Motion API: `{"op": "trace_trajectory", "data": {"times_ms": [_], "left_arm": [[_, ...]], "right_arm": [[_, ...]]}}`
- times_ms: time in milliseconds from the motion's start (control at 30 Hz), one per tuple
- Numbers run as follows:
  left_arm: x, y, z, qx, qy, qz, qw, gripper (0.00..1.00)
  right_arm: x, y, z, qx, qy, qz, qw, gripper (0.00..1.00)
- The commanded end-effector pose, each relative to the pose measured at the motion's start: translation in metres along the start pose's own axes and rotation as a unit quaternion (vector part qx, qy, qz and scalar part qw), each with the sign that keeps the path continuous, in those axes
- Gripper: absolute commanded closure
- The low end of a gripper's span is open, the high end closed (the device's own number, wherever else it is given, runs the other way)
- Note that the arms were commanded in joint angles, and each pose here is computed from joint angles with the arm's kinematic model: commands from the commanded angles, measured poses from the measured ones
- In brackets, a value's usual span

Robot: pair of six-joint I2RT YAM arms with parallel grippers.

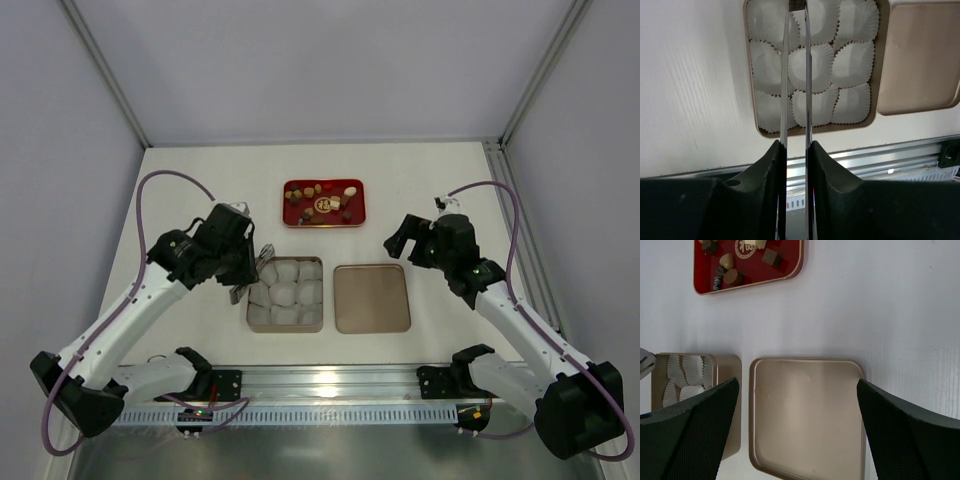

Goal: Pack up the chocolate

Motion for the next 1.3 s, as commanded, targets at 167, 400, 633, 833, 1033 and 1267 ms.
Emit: {"op": "trace_trajectory", "data": {"times_ms": [167,400,633,833,1033,1267], "left_arm": [[0.005,0.013,-0.026,-0.019,0.009,0.005,1.000,0.76],[0.018,0.012,-0.028,-0.022,0.015,0.009,1.000,0.73],[0.024,0.013,-0.028,-0.022,0.011,0.016,1.000,0.66],[0.026,0.012,-0.026,-0.020,0.013,0.019,1.000,0.65],[0.005,0.005,-0.017,-0.012,0.008,-0.010,1.000,0.63],[-0.020,-0.013,0.009,-0.008,-0.021,-0.054,0.998,0.62]], "right_arm": [[0.007,0.002,0.003,0.009,-0.012,0.008,1.000,0.00],[0.008,0.000,0.000,0.009,-0.007,0.005,1.000,0.00],[0.008,0.000,0.000,0.010,-0.007,0.006,1.000,0.00],[0.007,0.000,0.000,0.009,-0.007,0.008,1.000,0.00],[0.007,0.001,0.001,0.010,-0.008,0.012,1.000,0.00],[0.006,0.003,0.001,0.011,-0.009,0.015,1.000,0.00]]}}
Point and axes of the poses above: each gripper's point midway between its finger pads, its own x axis out along the fingers, its own y axis along the line the jaws close on, z = x × y, the point moved 8 cm from there along -x, back along the fingers, and after that the axes turned 4 degrees about x, right-handed, at the moved point
